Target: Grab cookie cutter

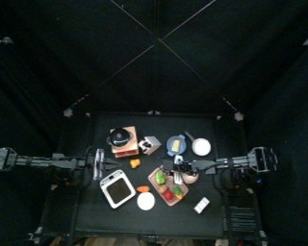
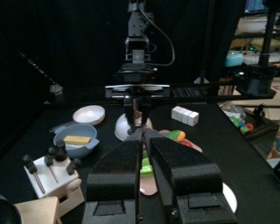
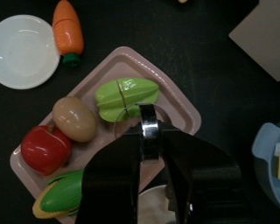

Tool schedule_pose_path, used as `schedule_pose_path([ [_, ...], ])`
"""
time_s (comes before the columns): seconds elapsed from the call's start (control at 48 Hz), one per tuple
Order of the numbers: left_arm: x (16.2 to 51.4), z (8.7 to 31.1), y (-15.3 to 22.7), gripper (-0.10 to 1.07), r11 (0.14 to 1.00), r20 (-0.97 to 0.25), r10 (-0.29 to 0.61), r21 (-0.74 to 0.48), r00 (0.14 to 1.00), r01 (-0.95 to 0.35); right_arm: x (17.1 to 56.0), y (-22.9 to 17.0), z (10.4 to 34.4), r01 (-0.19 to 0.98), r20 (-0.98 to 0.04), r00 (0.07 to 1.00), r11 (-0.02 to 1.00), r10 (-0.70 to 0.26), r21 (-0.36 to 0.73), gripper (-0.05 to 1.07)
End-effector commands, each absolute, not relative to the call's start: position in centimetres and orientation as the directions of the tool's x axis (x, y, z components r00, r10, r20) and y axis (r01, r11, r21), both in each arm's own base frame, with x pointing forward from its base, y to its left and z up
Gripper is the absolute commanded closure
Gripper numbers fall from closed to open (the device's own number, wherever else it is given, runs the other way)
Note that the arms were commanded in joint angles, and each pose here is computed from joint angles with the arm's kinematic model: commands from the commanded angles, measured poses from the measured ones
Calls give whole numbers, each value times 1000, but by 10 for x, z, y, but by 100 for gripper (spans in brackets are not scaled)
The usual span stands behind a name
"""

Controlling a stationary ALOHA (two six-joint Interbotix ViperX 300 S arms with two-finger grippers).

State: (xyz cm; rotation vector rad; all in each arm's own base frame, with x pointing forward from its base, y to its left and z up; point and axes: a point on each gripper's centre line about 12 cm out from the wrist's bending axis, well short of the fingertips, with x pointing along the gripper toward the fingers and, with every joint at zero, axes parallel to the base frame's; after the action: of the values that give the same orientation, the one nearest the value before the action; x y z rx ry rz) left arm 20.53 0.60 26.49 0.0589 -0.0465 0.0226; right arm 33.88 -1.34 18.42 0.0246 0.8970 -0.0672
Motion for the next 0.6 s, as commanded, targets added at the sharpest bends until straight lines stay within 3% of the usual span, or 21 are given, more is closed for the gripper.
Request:
schedule_pose_path([
  [0.0, 207, 271, 6, 45, 998, 69, 22, 59, 997, -26, 343, -13, 203, 66, -739, 672, 998, -48, -5, 43],
  [0.583, 207, 271, 7, 45, 998, 69, 24, 59, 997, -29, 348, -26, 209, 87, -705, 705, 996, -77, -22, 43],
])
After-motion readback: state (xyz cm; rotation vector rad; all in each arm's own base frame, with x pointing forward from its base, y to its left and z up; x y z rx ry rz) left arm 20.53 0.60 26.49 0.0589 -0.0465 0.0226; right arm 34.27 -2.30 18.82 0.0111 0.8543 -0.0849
